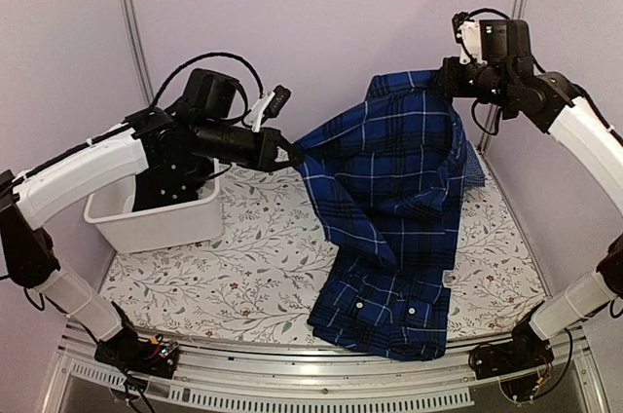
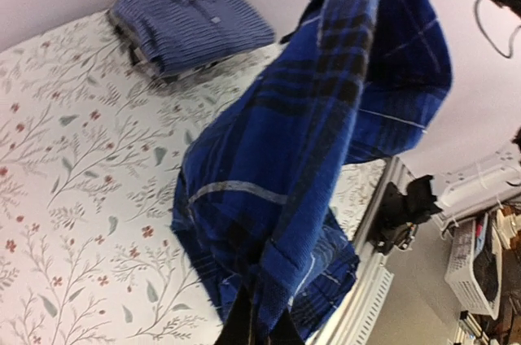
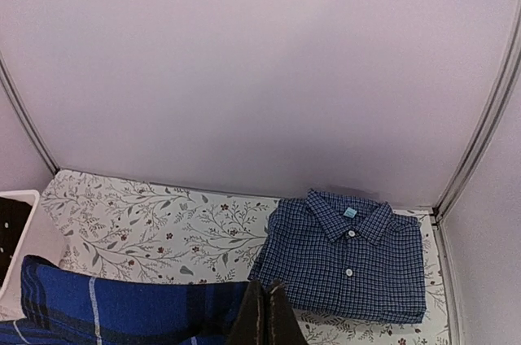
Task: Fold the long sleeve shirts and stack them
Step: Flatten out the crumpled shirt at the center of the board.
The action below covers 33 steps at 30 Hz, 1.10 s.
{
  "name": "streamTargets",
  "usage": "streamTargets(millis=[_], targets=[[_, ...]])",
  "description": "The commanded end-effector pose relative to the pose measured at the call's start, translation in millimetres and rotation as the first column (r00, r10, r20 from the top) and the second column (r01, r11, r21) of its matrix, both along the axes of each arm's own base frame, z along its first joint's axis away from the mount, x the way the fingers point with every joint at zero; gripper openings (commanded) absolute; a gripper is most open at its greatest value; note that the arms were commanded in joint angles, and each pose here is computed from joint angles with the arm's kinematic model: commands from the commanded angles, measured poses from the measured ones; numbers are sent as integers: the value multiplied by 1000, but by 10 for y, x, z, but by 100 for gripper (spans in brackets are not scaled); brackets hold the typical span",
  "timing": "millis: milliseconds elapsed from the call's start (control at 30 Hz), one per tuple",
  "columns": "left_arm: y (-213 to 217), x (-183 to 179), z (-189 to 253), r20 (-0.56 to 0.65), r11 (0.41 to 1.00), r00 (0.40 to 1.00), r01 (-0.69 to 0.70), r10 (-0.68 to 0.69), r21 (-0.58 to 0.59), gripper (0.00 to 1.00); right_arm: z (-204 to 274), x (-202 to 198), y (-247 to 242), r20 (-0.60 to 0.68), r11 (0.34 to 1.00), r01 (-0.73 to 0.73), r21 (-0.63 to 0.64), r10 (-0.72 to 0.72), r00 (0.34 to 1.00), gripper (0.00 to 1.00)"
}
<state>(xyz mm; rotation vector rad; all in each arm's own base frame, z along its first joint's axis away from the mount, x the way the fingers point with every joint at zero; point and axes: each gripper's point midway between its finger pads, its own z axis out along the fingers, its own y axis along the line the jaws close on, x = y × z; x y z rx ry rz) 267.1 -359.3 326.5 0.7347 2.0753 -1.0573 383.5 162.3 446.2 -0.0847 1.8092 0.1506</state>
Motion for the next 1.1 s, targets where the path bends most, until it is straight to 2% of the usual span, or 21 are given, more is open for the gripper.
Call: streamTargets(millis=[0,100,167,300,400,467,533,633,667,900,1067], targets=[[359,535,-1074,-240,974,954,-138,180,181,0,-1155,665,440,-218,989,-134,-63,117,969,0],[504,886,-1434,-246,947,935,-192,256,257,0,-1659,998,669,-316,987,-150,-62,123,941,1],[503,1017,-1606,-241,934,931,-199,275,295,0,-1857,1113,780,-365,988,-151,-37,128,922,13],[498,1074,-1931,-290,917,906,-202,308,343,0,-2124,1109,970,-425,985,-172,-18,148,893,45],[557,1021,-2056,-303,908,896,-206,325,366,4,-2175,958,1027,-431,983,-181,-37,148,890,61],[606,963,-2112,-305,904,893,-208,331,374,10,-2166,844,1020,-428,983,-181,-32,151,891,67],[694,946,-2202,-298,890,887,-220,354,400,11,-2164,727,1013,-423,983,-183,-11,161,892,73],[875,997,-2340,-296,861,863,-260,411,436,23,-2103,526,988,-411,983,-183,13,172,895,77],[928,1024,-2356,-285,851,857,-276,428,447,23,-2066,467,973,-407,983,-184,19,175,897,77],[1131,1023,-2379,-270,833,851,-293,451,469,24,-2076,28,976,-417,978,-197,68,207,885,78],[1315,1049,-2458,-274,826,846,-290,457,482,19,-2262,-261,1013,-461,975,-215,65,220,860,78]])
